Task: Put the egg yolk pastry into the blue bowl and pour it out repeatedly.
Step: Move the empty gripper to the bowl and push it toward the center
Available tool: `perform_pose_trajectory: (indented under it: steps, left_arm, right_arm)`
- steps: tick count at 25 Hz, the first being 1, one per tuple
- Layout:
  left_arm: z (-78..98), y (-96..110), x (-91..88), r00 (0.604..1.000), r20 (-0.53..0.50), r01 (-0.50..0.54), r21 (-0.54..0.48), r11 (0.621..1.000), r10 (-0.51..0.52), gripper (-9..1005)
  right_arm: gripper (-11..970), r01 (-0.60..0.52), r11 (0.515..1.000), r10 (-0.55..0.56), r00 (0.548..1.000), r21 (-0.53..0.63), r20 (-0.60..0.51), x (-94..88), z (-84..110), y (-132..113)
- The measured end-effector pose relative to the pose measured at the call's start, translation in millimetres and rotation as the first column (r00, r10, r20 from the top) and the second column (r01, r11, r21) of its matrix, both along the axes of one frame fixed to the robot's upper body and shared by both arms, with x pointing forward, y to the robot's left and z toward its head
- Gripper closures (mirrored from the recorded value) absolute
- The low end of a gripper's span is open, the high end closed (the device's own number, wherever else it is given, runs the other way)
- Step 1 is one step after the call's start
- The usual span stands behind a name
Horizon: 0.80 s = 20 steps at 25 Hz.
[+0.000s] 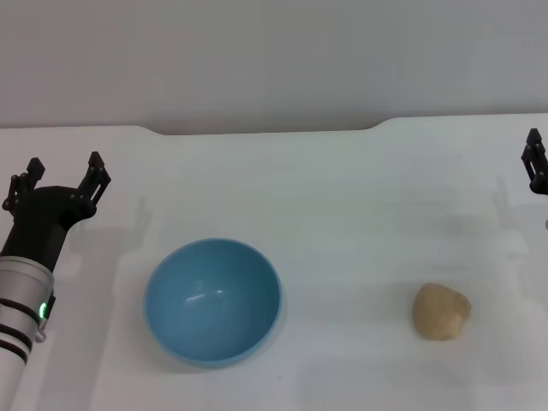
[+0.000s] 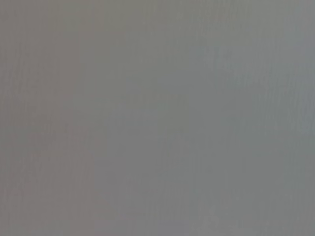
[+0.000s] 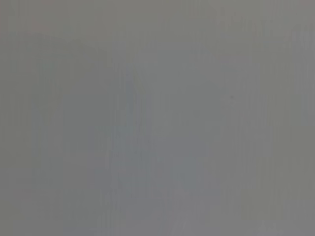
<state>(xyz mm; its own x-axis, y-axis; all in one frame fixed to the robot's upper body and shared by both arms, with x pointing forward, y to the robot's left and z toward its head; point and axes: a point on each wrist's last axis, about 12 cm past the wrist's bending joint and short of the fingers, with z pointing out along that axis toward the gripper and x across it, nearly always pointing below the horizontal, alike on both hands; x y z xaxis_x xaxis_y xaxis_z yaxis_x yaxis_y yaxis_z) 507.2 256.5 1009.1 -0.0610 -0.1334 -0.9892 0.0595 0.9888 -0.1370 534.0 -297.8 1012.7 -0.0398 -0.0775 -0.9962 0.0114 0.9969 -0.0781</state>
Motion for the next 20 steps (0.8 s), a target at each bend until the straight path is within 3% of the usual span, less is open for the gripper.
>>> perform_pose_trajectory:
  steps: [15, 20]
  left_arm:
    - [-0.4, 0.9, -3.0, 1.0, 0.008, 0.005, 0.002, 1.0, -0.005, 137]
    - [0.7, 2.7, 0.8, 1.0, -0.006, 0.003, -0.096, 0.995, -0.003, 136]
  right_arm:
    - [417, -0.002, 1.0, 0.002, 1.0, 0.003, 0.002, 0.5, 0.4, 1.1]
    - [417, -0.002, 1.0, 0.002, 1.0, 0.004, 0.001, 0.5, 0.4, 1.1]
